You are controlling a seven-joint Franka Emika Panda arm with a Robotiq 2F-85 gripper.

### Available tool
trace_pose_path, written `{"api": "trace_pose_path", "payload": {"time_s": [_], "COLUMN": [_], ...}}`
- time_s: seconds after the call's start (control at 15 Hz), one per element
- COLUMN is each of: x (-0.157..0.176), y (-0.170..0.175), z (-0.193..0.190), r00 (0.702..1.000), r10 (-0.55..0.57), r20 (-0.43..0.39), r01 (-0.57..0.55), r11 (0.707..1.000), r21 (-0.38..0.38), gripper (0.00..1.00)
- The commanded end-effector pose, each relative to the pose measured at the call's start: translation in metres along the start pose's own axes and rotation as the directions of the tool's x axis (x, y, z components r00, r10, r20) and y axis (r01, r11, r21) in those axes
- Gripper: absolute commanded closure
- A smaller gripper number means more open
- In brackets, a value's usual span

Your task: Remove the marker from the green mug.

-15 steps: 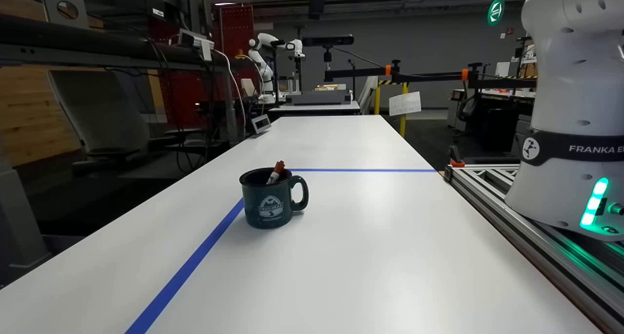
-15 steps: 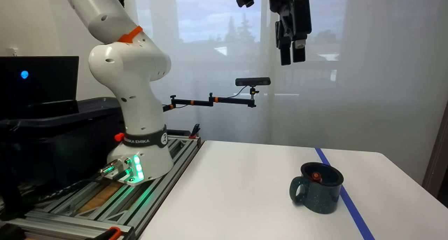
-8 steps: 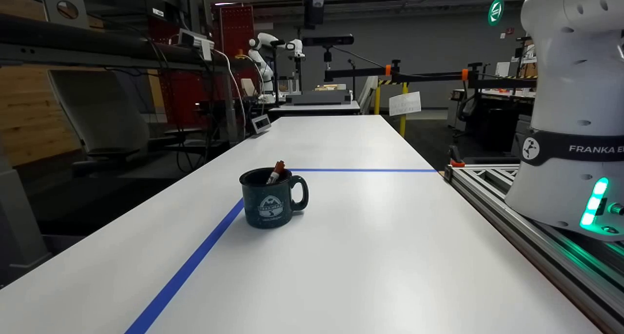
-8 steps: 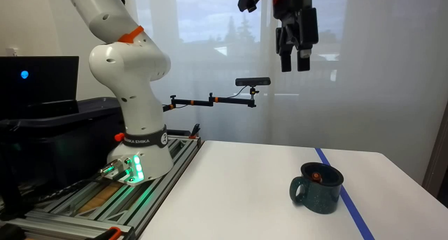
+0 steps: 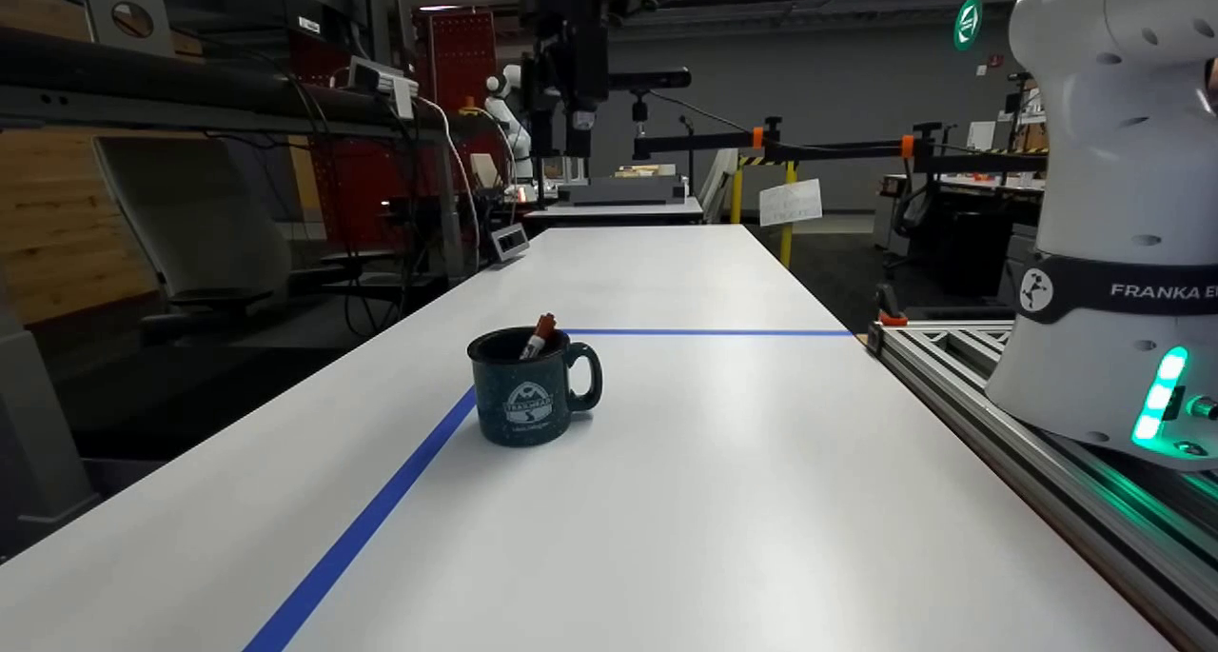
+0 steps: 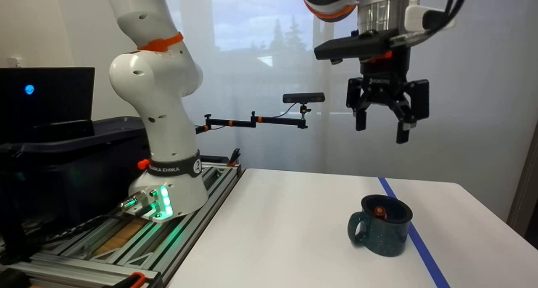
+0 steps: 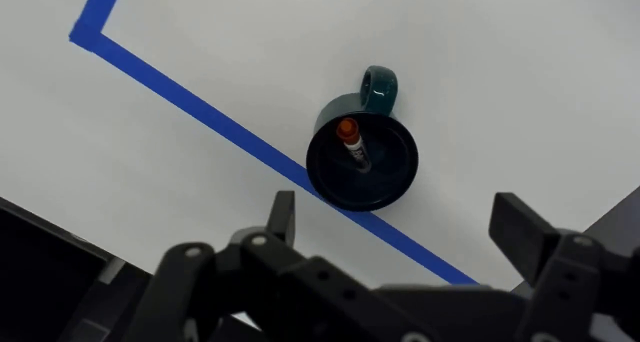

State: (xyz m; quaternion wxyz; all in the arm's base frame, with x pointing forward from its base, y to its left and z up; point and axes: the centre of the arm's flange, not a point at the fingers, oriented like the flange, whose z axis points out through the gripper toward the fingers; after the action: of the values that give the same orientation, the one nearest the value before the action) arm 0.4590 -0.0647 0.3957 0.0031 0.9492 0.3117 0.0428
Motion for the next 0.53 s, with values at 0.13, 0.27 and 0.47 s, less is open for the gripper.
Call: {"api": "trace_pose_path", "payload": {"time_s": [0.13,0.27,0.47], "x": [0.051,0.061,0.07], "y": [0.003,0.002,0.002], "z": [0.047,0.06,0.08], "r00": [0.988,0.983,0.978], "r10": [-0.136,-0.133,-0.114], "r20": [0.08,0.124,0.172], "r01": [0.13,0.127,0.109], "r11": [0.989,0.99,0.993], "r21": [0.07,0.056,0.04], "gripper": [0.0,0.0,0.0]}}
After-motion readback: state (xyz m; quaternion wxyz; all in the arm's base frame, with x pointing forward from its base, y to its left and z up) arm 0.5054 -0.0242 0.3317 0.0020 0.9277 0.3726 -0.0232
